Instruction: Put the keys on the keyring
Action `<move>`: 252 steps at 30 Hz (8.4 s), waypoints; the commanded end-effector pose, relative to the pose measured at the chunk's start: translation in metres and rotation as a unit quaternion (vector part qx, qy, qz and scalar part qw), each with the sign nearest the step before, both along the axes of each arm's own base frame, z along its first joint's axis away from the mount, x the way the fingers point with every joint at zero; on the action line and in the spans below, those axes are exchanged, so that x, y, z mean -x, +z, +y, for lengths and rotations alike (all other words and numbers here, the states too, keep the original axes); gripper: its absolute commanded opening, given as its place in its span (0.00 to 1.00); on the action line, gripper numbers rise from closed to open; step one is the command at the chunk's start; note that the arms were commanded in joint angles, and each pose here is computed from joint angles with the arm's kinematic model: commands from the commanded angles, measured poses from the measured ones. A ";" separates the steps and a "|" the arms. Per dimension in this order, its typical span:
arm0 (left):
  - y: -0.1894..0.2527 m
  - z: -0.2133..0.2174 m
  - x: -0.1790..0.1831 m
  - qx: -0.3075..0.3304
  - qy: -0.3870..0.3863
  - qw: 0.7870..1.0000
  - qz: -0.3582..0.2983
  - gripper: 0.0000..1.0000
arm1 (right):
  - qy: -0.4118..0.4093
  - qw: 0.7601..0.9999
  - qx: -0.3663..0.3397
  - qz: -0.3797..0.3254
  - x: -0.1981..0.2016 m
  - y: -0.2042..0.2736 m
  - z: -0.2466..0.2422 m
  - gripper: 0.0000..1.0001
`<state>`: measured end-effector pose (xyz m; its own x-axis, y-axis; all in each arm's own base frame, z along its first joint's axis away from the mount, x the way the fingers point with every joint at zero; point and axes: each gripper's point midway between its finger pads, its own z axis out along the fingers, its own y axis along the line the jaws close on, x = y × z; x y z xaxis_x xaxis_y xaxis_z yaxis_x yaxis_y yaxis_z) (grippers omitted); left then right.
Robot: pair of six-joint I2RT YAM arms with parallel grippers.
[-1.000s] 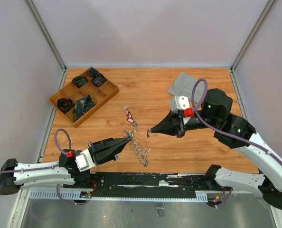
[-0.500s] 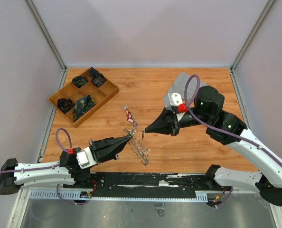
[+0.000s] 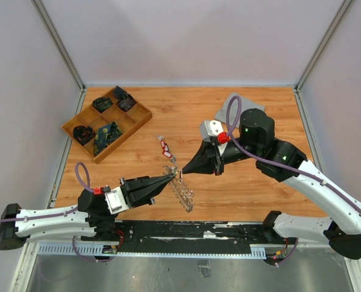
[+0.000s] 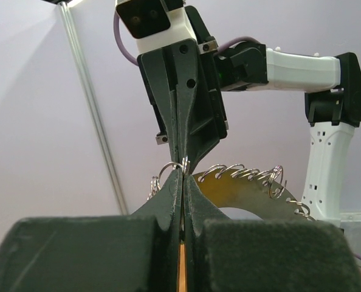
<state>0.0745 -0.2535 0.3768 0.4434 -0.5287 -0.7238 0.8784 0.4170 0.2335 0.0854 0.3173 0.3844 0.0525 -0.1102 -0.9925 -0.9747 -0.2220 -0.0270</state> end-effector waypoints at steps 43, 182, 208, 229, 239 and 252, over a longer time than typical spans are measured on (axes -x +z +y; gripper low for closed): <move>0.019 0.008 -0.007 0.015 0.024 1.000 0.009 0.00 | -0.013 0.998 0.025 -0.050 0.008 0.003 -0.018 0.01; 0.002 -0.005 -0.003 -0.059 0.035 0.997 -0.045 0.00 | -0.102 0.989 0.107 0.015 -0.029 -0.042 -0.001 0.01; 0.003 -0.006 0.000 -0.055 0.026 0.997 -0.045 0.00 | -0.091 0.992 0.078 -0.032 -0.022 -0.024 -0.010 0.15; 0.012 0.011 -0.008 0.022 0.017 0.999 0.030 0.01 | -0.119 0.988 0.031 -0.091 -0.020 -0.003 -0.031 0.25; 0.018 0.005 0.009 0.034 -0.035 0.999 0.020 0.01 | 0.009 0.997 -0.008 -0.074 0.014 0.015 -0.012 0.12; 0.020 0.005 0.010 0.034 -0.038 0.999 0.016 0.01 | 0.047 0.997 -0.012 -0.062 0.020 0.015 -0.005 0.06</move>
<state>0.0693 -0.2593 0.3786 0.3703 -0.5487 -0.7495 0.9145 0.3571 0.1904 0.0771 0.3142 0.3757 0.1355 -0.1576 -0.9782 -0.9595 -0.2672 -0.0899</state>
